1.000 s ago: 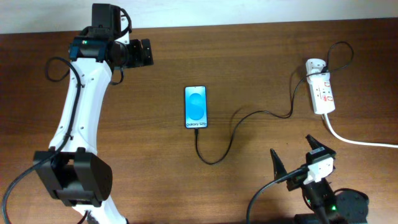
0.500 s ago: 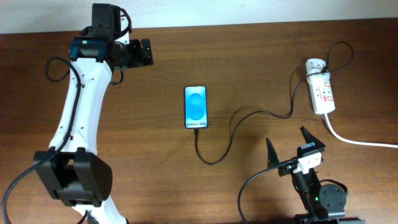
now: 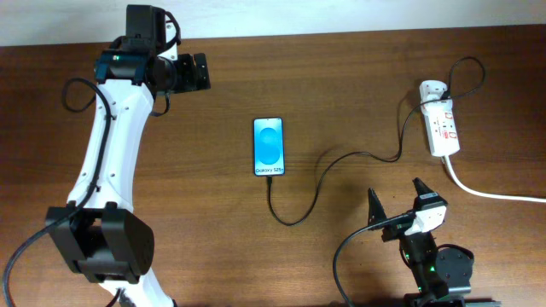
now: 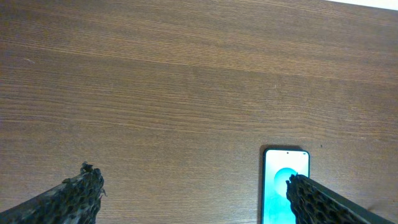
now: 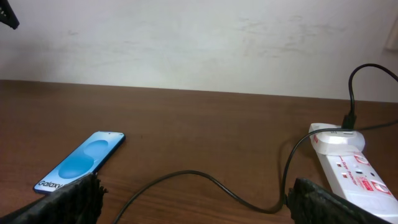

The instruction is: Plug charger to phone and switch on socket

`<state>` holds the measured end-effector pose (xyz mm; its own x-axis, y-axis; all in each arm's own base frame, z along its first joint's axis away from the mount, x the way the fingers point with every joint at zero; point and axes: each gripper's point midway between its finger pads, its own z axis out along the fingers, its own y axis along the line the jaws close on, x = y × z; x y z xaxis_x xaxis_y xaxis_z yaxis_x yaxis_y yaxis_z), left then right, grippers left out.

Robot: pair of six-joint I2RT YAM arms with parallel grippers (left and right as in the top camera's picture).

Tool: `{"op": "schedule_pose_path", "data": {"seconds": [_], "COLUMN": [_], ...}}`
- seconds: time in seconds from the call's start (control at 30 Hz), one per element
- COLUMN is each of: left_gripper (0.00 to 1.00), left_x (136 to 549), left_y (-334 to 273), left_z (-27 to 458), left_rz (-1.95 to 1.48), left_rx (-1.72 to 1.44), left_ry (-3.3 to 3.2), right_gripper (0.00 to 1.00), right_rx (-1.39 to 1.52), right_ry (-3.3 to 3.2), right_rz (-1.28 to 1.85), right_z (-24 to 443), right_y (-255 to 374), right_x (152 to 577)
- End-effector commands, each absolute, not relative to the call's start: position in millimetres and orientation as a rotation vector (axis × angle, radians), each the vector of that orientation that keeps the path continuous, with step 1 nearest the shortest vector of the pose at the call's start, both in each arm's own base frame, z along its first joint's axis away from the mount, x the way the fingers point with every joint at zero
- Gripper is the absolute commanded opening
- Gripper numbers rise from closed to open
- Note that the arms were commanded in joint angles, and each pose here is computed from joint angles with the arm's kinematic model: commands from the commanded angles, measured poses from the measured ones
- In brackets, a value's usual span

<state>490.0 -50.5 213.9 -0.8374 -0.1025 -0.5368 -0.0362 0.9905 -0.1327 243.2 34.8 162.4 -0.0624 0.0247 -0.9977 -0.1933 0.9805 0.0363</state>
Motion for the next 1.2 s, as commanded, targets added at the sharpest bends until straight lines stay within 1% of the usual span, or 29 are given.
{"op": "schedule_pose_path", "data": {"seconds": [0.0, 0.27, 0.8, 0.9, 1.07, 1.17], "left_gripper": [0.99, 0.99, 0.99, 0.99, 0.99, 0.99], "left_x": [491.3, 491.3, 491.3, 492.5, 492.4, 488.6], "left_y": [-48.4, -48.4, -48.4, -32.9, -32.9, -32.8], "left_z": [210.6, 210.6, 210.6, 210.7, 210.6, 226.8], "left_rz": [-0.138, -0.138, -0.138, -0.03, -0.028, -0.034], "left_rx": [-0.09, -0.09, -0.09, -0.12, -0.12, -0.119], "left_ry": [2.566, 2.566, 2.566, 2.558, 2.559, 2.525], "right_gripper": [0.98, 0.99, 0.98, 0.98, 0.98, 0.98], "right_rx": [-0.109, -0.02, -0.027, -0.027, -0.027, -0.027], "right_ry": [1.636, 1.645, 1.641, 1.641, 1.641, 1.641], "right_rz": [0.182, 0.091, 0.095, 0.095, 0.095, 0.095], "right_z": [158.8, 156.8, 157.7, 157.7, 157.7, 157.7], "right_y": [33.6, 10.4, 11.6, 11.6, 11.6, 11.6], "right_x": [243.3, 245.6, 245.7, 245.7, 245.7, 245.7]}}
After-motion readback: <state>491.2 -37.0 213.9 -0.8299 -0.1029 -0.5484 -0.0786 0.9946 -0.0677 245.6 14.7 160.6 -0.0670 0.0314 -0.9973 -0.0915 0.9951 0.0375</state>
